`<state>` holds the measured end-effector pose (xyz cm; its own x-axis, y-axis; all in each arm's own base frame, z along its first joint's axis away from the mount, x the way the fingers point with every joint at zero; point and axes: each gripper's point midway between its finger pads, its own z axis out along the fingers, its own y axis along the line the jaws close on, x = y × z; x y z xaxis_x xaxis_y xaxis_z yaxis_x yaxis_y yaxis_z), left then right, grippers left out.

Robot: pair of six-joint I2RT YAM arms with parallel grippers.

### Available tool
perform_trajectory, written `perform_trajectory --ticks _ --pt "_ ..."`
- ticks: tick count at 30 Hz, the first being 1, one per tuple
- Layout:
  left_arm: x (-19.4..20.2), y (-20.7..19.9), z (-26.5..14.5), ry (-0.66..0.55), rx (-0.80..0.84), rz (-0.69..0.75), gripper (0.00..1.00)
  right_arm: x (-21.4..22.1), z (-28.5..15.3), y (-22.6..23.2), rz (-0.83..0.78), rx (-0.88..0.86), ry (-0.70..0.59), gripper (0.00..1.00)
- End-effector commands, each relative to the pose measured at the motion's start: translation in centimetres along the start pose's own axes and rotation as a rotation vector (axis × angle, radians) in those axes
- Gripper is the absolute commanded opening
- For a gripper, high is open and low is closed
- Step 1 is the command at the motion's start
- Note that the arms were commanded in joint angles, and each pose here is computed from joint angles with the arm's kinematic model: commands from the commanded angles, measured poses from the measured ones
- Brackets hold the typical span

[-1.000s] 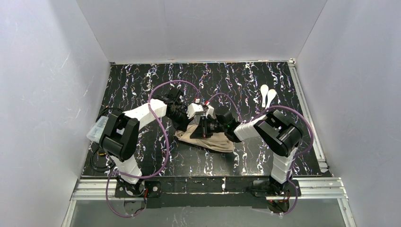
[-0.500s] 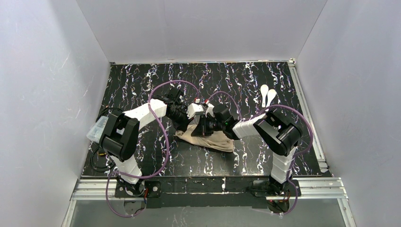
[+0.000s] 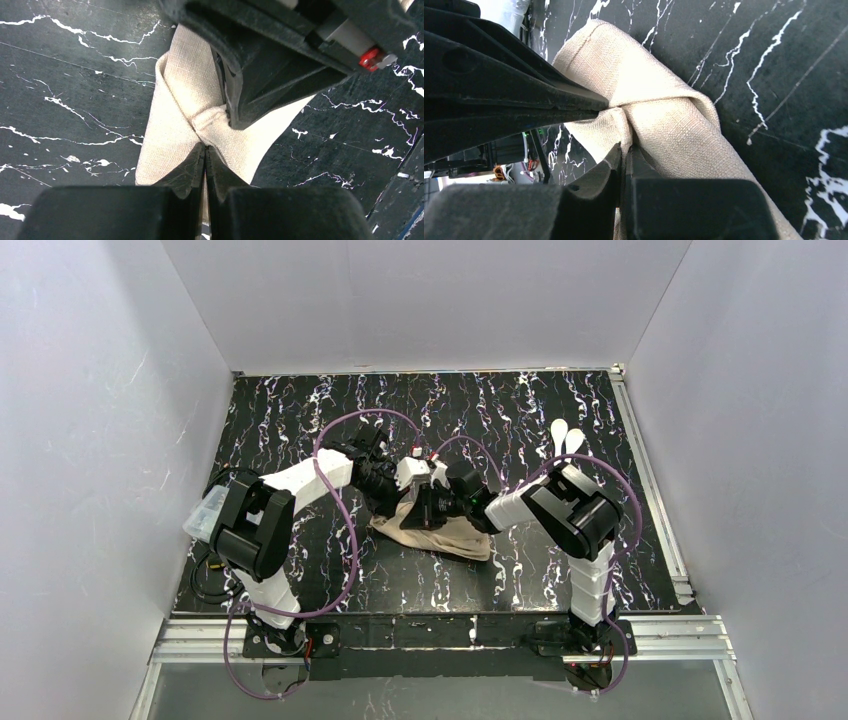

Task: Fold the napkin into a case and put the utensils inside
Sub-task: Grasp the top corner of the smaller rectangle folded napkin from the folded napkin.

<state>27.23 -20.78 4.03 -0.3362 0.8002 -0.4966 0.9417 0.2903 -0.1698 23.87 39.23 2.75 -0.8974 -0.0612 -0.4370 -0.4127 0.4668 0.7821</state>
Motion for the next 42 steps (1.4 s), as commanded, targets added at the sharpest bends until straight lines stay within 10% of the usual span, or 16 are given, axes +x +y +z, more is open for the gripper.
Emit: perform_trajectory --ticks 1,42 --pt "-2.1 -0.6 -0.9 -0.052 0.028 -0.035 0.00 2.2 1.0 -2.1 0.035 0.049 0.061 0.01" --pt "-1.5 -1.7 -2.1 -0.120 0.112 -0.059 0.00 1.3 0.9 -0.2 0.080 0.092 0.205 0.01"
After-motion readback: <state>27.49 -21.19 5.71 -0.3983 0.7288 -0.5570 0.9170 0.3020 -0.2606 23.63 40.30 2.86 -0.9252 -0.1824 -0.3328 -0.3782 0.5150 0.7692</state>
